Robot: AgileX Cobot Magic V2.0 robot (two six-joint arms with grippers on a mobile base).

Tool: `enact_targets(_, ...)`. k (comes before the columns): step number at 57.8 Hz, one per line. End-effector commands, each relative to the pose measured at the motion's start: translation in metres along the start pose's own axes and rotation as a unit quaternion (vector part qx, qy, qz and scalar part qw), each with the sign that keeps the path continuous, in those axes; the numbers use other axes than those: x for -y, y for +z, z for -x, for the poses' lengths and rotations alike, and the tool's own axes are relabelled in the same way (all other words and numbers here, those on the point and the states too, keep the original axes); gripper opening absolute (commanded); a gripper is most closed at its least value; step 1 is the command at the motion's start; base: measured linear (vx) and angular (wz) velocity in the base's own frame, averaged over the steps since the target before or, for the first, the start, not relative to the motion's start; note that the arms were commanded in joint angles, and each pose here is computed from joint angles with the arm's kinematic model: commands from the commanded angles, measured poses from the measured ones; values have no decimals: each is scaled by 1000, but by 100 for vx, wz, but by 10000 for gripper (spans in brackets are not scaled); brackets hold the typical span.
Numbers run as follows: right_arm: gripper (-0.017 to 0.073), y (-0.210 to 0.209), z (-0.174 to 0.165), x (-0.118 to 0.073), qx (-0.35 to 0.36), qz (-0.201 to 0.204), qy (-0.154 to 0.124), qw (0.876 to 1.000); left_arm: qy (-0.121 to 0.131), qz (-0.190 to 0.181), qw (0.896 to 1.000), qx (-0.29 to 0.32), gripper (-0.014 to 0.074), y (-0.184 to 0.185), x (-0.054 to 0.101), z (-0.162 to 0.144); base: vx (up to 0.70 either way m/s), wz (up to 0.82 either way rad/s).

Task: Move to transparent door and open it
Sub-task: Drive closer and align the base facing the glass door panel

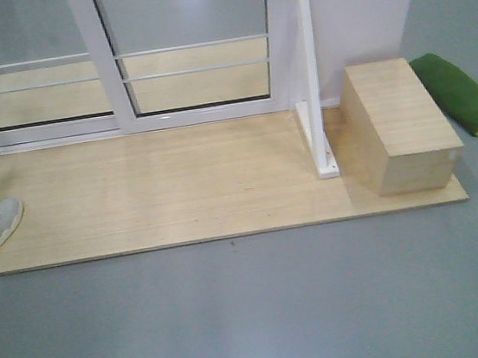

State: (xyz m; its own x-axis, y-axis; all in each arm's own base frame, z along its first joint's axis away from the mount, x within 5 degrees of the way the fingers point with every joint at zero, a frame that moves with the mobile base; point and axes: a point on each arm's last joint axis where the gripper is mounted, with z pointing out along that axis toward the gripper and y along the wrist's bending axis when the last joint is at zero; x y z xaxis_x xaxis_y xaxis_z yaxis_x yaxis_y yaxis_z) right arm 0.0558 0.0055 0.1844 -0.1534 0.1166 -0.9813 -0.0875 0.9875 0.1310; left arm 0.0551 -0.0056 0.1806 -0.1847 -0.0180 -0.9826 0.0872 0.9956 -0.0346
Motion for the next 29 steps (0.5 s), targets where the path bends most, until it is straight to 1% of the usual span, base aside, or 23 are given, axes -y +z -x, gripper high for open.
enact_targets(1,-4,-1,7,-1,46,6,-6,999,-6,0,999,36,3,0,0,4,48,53)
enact_targets(16,-4,-1,8,-1,49,7,-6,999,-6,0,999,36,3,0,0,4,47,44)
enact_targets(29,-4,-1,8,-1,49,7,-6,999,-6,0,999,36,3,0,0,4,49,23)
